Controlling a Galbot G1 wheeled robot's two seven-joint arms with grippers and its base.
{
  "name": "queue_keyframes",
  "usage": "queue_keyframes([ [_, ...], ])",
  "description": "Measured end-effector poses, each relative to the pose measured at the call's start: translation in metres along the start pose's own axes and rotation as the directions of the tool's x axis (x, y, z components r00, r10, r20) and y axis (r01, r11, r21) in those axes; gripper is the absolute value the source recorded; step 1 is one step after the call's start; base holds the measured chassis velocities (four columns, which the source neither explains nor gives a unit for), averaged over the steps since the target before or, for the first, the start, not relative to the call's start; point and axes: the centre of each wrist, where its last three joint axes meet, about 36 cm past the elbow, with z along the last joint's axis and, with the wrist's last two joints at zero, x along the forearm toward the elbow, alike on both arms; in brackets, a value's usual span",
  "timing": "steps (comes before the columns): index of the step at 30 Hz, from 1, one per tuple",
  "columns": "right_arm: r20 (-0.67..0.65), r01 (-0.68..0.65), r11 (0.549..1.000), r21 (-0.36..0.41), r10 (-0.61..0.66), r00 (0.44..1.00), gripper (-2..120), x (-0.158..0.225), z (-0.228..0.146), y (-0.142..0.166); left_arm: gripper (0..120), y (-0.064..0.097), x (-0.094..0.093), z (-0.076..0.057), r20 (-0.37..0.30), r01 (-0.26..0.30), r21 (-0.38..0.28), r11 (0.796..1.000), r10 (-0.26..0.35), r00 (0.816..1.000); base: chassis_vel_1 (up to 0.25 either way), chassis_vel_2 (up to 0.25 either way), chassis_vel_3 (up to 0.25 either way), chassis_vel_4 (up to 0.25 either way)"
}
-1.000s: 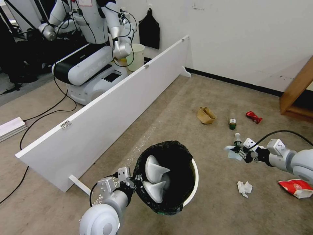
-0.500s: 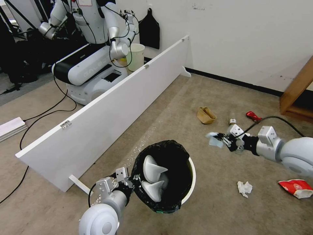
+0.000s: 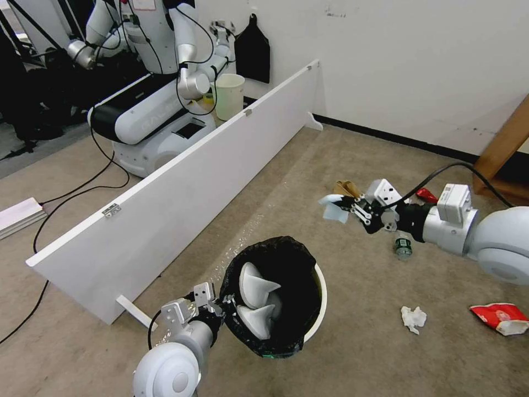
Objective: Pick up the trash bin, then pick up the garbage from the floor and place it into the trash bin.
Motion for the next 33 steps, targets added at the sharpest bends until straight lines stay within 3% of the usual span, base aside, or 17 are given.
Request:
queue_keyframes([
  [15, 0.165, 0.046, 0.998, 0.034, -0.051, 0.985, 0, 0.017, -0.077, 0.013, 2, 0.003, -0.010, -0.002, -0.025, 0.008, 0.008, 1.000, -0.008, 1.000, 0.000, 0.000, 0.000, 0.000],
  [33, 0.243, 0.179, 0.979, 0.100, -0.199, 0.950, 0, 0.034, -0.121, 0.048, 2, -0.005, -0.013, 0.000, -0.041, -0.012, 0.018, 1.000, 0.013, 0.999, 0.000, 0.000, 0.000, 0.000],
])
